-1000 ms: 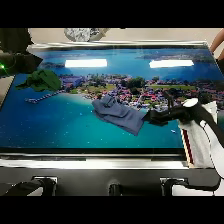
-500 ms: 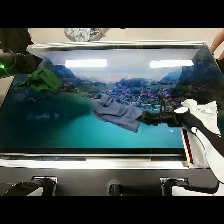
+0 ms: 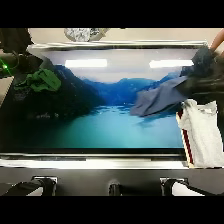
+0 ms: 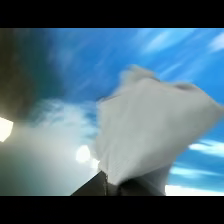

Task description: Fold the shirts.

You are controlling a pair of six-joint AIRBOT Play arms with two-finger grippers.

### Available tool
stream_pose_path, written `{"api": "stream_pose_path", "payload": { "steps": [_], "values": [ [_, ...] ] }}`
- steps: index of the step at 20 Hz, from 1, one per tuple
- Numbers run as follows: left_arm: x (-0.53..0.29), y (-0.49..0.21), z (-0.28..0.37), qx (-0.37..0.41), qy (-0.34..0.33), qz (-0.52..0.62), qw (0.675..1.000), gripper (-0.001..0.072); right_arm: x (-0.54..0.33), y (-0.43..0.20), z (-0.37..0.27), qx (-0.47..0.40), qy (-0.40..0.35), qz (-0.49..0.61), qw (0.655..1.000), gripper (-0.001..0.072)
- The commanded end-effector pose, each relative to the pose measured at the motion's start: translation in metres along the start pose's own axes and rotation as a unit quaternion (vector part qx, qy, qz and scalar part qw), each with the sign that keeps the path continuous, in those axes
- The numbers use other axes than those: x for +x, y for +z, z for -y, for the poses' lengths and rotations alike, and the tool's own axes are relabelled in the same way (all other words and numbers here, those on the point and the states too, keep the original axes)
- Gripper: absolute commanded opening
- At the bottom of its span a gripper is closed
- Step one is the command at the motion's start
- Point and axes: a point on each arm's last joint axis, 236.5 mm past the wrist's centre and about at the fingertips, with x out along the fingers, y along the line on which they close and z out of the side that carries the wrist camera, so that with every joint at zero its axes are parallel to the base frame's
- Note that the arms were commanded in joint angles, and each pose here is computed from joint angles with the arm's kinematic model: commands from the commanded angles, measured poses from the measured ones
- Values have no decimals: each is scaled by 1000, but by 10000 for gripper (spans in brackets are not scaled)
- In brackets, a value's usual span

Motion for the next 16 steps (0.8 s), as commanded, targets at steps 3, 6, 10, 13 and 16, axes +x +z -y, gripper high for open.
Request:
{"api": "stream_pose_path", "payload": {
  "steps": [3, 6, 10, 13, 16],
  "values": [
    [3, -1, -1, 0, 1, -3, 1000, 31, -130, 31, 54, 33, -120, 81, 989, 39],
    [3, -1, -1, 0, 1, -3, 1000, 31, -167, 37, 78, 80, -144, 133, 977, 39],
    [3, -1, -1, 6, 1, -3, 1000, 31, -197, 28, 77, 127, -111, 163, 972, 39],
    [3, -1, -1, 8, 1, -3, 1000, 31, -217, 3, 84, 153, -126, 150, 969, 39],
    [3, -1, -1, 13, 1, -3, 1000, 31, -233, -30, 86, 179, -141, 118, 967, 40]
  ]
}}
